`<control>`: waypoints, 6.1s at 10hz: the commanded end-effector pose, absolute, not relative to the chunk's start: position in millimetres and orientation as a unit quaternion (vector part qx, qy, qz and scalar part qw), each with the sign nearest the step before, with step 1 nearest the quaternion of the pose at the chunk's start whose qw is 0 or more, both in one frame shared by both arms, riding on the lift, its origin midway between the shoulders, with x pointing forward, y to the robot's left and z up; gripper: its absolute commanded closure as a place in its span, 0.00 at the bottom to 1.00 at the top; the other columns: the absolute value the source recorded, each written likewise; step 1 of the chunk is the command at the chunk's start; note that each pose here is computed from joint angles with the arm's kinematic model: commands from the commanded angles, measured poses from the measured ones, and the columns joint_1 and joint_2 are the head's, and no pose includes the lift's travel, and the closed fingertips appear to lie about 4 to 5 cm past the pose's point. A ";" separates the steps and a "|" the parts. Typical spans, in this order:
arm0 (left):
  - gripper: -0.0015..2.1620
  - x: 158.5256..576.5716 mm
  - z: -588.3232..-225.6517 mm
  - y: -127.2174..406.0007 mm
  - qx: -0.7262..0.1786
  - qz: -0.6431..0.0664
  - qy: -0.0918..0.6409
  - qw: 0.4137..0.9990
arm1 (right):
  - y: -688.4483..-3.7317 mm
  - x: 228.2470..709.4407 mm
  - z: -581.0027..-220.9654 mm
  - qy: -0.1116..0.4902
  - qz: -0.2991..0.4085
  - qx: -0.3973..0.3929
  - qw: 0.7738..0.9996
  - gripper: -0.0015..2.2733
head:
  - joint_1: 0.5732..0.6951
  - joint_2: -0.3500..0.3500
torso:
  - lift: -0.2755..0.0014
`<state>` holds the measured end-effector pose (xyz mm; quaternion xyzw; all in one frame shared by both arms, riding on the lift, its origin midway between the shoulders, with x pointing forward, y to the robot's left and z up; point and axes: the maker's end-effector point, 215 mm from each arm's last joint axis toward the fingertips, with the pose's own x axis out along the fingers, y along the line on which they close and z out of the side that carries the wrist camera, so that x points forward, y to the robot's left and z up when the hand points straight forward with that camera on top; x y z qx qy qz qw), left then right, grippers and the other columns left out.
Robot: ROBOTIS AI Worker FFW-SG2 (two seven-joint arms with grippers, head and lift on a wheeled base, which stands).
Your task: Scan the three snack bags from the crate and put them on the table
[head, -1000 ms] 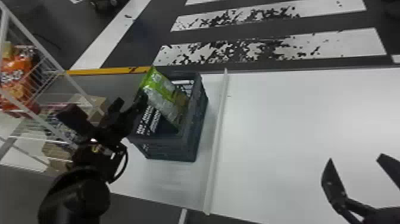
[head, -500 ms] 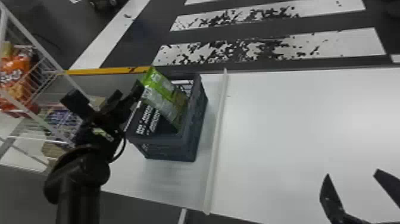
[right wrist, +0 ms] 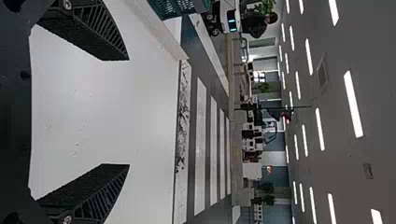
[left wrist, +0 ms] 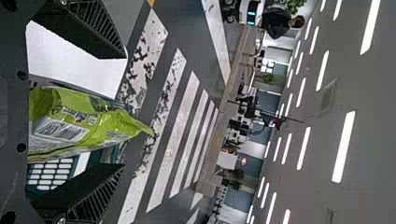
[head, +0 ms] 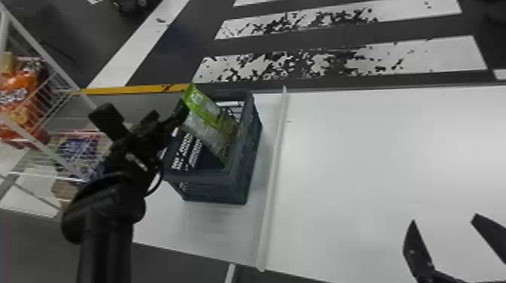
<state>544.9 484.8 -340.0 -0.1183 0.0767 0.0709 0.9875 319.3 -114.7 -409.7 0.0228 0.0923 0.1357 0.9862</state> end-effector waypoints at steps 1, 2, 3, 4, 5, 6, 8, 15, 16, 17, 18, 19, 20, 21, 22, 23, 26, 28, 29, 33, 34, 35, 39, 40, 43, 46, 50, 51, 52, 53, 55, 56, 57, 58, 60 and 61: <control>0.02 549.5 -351.6 474.5 -0.091 0.064 0.104 0.988 | -115.5 320.0 -408.9 0.089 0.137 0.024 0.986 0.03 | 1.00 1.00 | 0.66; 0.02 549.8 -361.7 465.5 -0.075 0.059 0.123 0.988 | -116.5 320.0 -407.3 0.086 0.137 0.025 0.987 0.03 | 1.00 1.00 | 0.66; 0.02 550.3 -364.0 462.8 -0.056 0.058 0.130 0.988 | -117.0 320.6 -403.2 0.080 0.138 0.027 0.987 0.03 | 1.00 1.00 | 0.66; 0.02 551.0 -367.1 458.8 -0.046 0.056 0.135 0.988 | -117.4 320.2 -398.1 0.072 0.138 0.028 0.987 0.04 | 1.00 1.00 | 0.66; 0.02 550.5 -368.1 458.5 -0.043 0.055 0.137 0.988 | -118.5 317.6 -383.8 0.047 0.140 0.029 0.989 0.04 | 1.00 1.00 | 0.66; 0.02 550.2 -367.5 460.6 -0.035 0.057 0.138 0.988 | -118.1 316.5 -380.8 0.043 0.143 0.029 0.988 0.04 | 1.00 1.00 | 0.66; 0.03 549.3 -370.4 460.7 -0.034 0.055 0.144 0.987 | -119.6 315.6 -377.6 0.037 0.146 0.026 0.988 0.04 | 1.00 1.00 | 0.66; 0.84 543.9 -374.1 448.0 -0.037 0.038 0.167 0.984 | -125.3 306.7 -349.6 -0.010 0.140 0.042 0.989 0.04 | 1.00 1.00 | 0.66; 0.85 539.8 -361.0 444.9 -0.034 0.038 0.156 0.986 | -122.7 305.1 -345.8 -0.015 0.141 0.046 0.989 0.04 | 1.00 1.00 | 0.66; 0.85 531.9 -349.9 444.0 -0.030 0.038 0.146 0.988 | -119.1 303.6 -342.7 -0.020 0.144 0.048 0.988 0.04 | 1.00 1.00 | 0.66; 0.85 521.2 -331.9 438.3 -0.035 0.036 0.128 0.990 | -117.3 301.7 -336.3 -0.030 0.145 0.051 0.988 0.04 | 1.00 1.00 | 0.66; 0.85 510.0 -314.0 432.3 -0.040 0.033 0.114 0.992 | -118.5 300.0 -328.1 -0.043 0.144 0.054 0.987 0.04 | 1.00 1.00 | 0.66; 0.85 498.4 -288.0 427.0 -0.042 0.031 0.091 0.995 | -119.5 299.4 -323.2 -0.051 0.142 0.055 0.987 0.04 | 1.00 1.00 | 0.66; 0.85 486.0 -258.3 418.5 -0.044 0.026 0.065 0.997 | -121.3 299.2 -320.6 -0.056 0.139 0.055 0.987 0.04 | 1.00 1.00 | 0.66; 0.85 471.0 -226.9 410.9 -0.046 0.020 0.038 0.998 | -121.5 300.4 -321.3 -0.055 0.138 0.055 0.987 0.04 | 1.00 1.00 | 0.66; 0.85 456.2 -211.3 398.9 -0.060 0.003 0.042 0.997 | -122.2 304.2 -324.3 -0.053 0.135 0.053 0.988 0.04 | 1.00 1.00 | 0.66; 0.85 426.5 -189.5 359.0 -0.103 -0.057 0.069 0.991 | -123.1 311.3 -324.8 -0.054 0.131 0.053 0.988 0.03 | 1.00 1.00 | 0.66; 0.85 424.9 -194.3 319.4 -0.146 -0.109 0.079 0.980 | -124.8 318.6 -327.3 -0.050 0.127 0.052 0.989 0.03 | 1.00 0.99 | 0.66; 0.85 429.1 -202.5 291.4 -0.167 -0.137 0.085 0.973 | -127.4 323.1 -326.9 -0.052 0.121 0.052 0.990 0.03 | 1.00 0.97 | 0.66; 0.85 436.5 -293.7 154.0 -0.276 -0.271 0.174 0.906 | -139.7 337.1 -321.7 -0.058 0.108 0.052 0.991 0.03 | 1.00 0.70 | 0.66; 0.85 441.7 -311.6 131.1 -0.298 -0.287 0.178 0.893 | -144.8 345.8 -328.2 -0.046 0.103 0.050 0.992 0.03 | 1.00 0.61 | 0.66; 0.85 447.2 -330.5 112.1 -0.322 -0.299 0.179 0.880 | -152.6 358.9 -334.0 -0.035 0.099 0.037 0.994 0.03 | 1.00 0.53 | 0.66; 0.85 467.3 -403.9 57.2 -0.372 -0.337 0.202 0.841 | -193.0 418.8 -361.8 0.036 0.097 0.009 0.995 0.03 | 1.00 0.33 | 0.66; 0.85 472.7 -415.9 43.9 -0.377 -0.343 0.217 0.832 | -203.8 426.0 -365.4 0.047 0.093 0.011 0.995 0.03 | 1.00 0.28 | 0.66; 0.85 468.7 -430.4 -9.0 -0.339 -0.377 0.254 0.824 | -220.2 432.4 -361.9 0.048 0.085 0.016 0.995 0.03 | 1.00 0.19 | 0.66; 0.85 457.6 -469.7 -53.4 -0.275 -0.393 0.290 0.828 | -232.1 432.2 -356.3 0.042 0.078 0.025 0.996 0.03 | 1.00 0.07 | 0.66; 0.85 451.5 -497.7 -84.3 -0.210 -0.405 0.309 0.835 | -252.2 428.8 -352.6 0.039 0.068 0.033 0.996 0.04 | 1.00 0.00 | 0.66; 0.60 454.6 -499.8 -82.4 -0.190 -0.396 0.308 0.844 | -253.4 428.2 -350.7 0.037 0.069 0.034 0.996 0.04 | 1.00 0.00 | 0.66; 0.00 453.6 -507.2 -83.8 -0.122 -0.389 0.313 0.858 | -251.8 427.4 -349.8 0.038 0.070 0.034 0.996 0.04 | 1.00 0.00 | 0.66; 0.00 447.6 -521.9 -82.4 -0.054 -0.372 0.330 0.866 | -249.9 426.3 -347.0 0.036 0.072 0.035 0.996 0.04 | 1.00 0.00 | 0.66; 0.01 454.5 -500.5 -82.7 -0.008 -0.347 0.300 0.889 | -247.8 421.9 -341.5 0.035 0.074 0.035 0.996 0.04 | 1.00 0.00 | 0.66; 0.01 459.3 -482.0 -81.7 -0.013 -0.339 0.282 0.897 | -248.8 418.9 -339.7 0.037 0.073 0.034 0.996 0.04 | 1.00 0.00 | 0.66; 0.01 468.1 -457.2 -75.9 -0.018 -0.325 0.258 0.910 | -249.7 416.1 -336.1 0.036 0.073 0.032 0.996 0.04 | 1.00 0.00 | 0.66; 0.01 468.5 -438.9 -65.9 -0.026 -0.312 0.246 0.917 | -252.7 413.3 -333.7 0.036 0.071 0.030 0.996 0.04 | 1.00 0.00 | 0.66; 0.02 467.7 -391.7 -24.2 -0.060 -0.276 0.211 0.936 | -253.0 406.7 -335.2 0.042 0.072 0.029 0.996 0.04 | 1.00 0.00 | 0.66; 0.02 462.4 -365.3 1.6 -0.078 -0.255 0.189 0.945 | -251.8 404.3 -340.3 0.050 0.074 0.031 0.996 0.04 | 1.00 0.00 | 0.66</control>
